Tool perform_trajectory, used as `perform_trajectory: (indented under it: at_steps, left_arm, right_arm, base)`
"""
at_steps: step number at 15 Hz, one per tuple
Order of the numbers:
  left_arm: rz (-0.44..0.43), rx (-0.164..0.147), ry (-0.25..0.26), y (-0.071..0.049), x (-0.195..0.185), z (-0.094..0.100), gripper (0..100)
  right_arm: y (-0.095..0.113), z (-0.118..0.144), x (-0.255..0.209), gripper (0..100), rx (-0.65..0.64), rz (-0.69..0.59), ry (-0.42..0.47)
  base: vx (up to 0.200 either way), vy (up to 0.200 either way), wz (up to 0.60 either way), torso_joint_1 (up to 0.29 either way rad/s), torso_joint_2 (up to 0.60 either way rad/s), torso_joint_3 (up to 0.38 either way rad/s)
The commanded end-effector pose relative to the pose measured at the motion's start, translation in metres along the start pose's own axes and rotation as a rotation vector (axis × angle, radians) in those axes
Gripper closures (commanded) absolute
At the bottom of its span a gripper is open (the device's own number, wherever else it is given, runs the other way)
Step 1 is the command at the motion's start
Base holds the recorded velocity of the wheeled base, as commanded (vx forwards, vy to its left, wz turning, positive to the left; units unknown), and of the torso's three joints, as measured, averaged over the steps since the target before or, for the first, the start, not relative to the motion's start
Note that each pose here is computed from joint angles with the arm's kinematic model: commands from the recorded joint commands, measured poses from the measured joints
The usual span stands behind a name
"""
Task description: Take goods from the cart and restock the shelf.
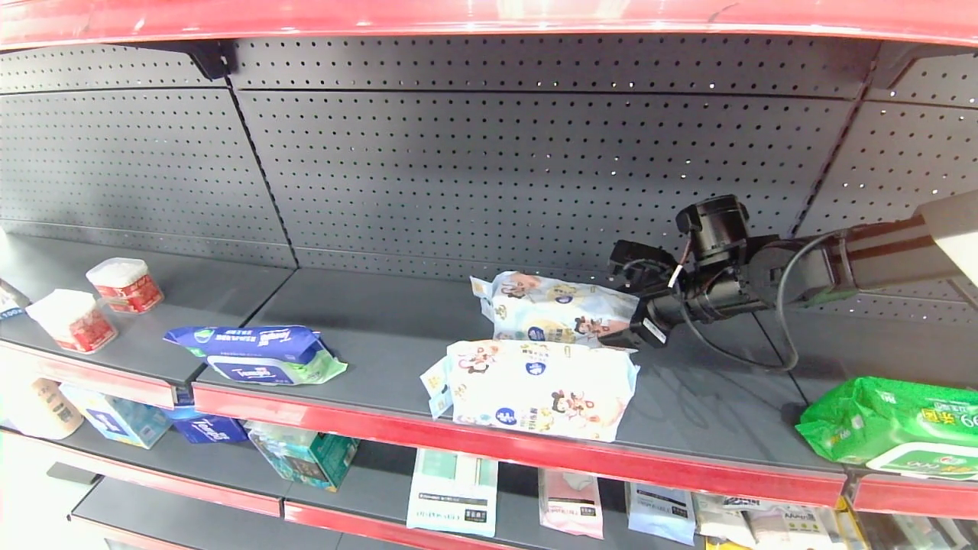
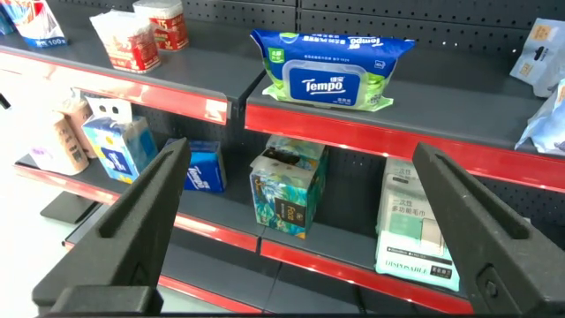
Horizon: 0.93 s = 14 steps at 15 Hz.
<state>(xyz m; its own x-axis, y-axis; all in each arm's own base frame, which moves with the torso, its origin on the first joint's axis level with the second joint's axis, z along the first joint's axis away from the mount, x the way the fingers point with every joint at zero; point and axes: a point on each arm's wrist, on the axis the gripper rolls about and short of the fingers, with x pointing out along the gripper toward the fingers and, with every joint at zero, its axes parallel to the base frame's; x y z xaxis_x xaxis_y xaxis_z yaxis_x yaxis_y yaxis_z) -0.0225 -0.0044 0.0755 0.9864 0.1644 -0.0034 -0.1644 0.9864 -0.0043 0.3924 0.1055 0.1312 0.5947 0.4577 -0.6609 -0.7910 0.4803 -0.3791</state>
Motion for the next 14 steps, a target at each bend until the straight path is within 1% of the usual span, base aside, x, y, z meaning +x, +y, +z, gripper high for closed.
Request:
perform_trajectory:
  at_steps: [1, 5, 7, 10, 11, 14]
  left_arm:
    - [0.001, 0.0, 0.0, 0.0, 0.0, 0.0, 0]
    - [0.001, 0.0, 0.0, 0.0, 0.0, 0.0, 0]
    - [0.001, 0.0, 0.0, 0.0, 0.0, 0.0, 0]
    - [0.001, 0.0, 0.0, 0.0, 0.0, 0.0, 0]
    - [0.001, 0.0, 0.0, 0.0, 0.0, 0.0, 0]
    - [0.001, 0.0, 0.0, 0.0, 0.0, 0.0, 0]
  right_arm:
    - [0.0, -0.002, 0.005, 100, 0.003, 0.008, 0.004]
    - [-0.003, -0.003, 0.003, 100, 0.005, 0.003, -0.001]
    - [-0.006, -0.005, -0.002, 100, 0.006, 0.025, -0.033]
    - [-0.011, -0.009, -0.011, 100, -0.041, 0.013, -0.044]
    - [-0.011, -0.01, -0.012, 100, -0.042, 0.023, -0.054]
    - [-0.009, -0.012, -0.012, 100, -0.041, 0.032, -0.051]
  base:
    - [0.0, 0.0, 0.0, 0.0, 0.0, 0.0]
    - [0.0, 0.0, 0.0, 0.0, 0.0, 0.0]
    - [0.0, 0.0, 0.0, 0.0, 0.0, 0.0]
    - [0.0, 0.0, 0.0, 0.0, 0.0, 0.0]
    - [0.0, 0.0, 0.0, 0.0, 0.0, 0.0]
    - [0.0, 0.0, 0.0, 0.0, 0.0, 0.0]
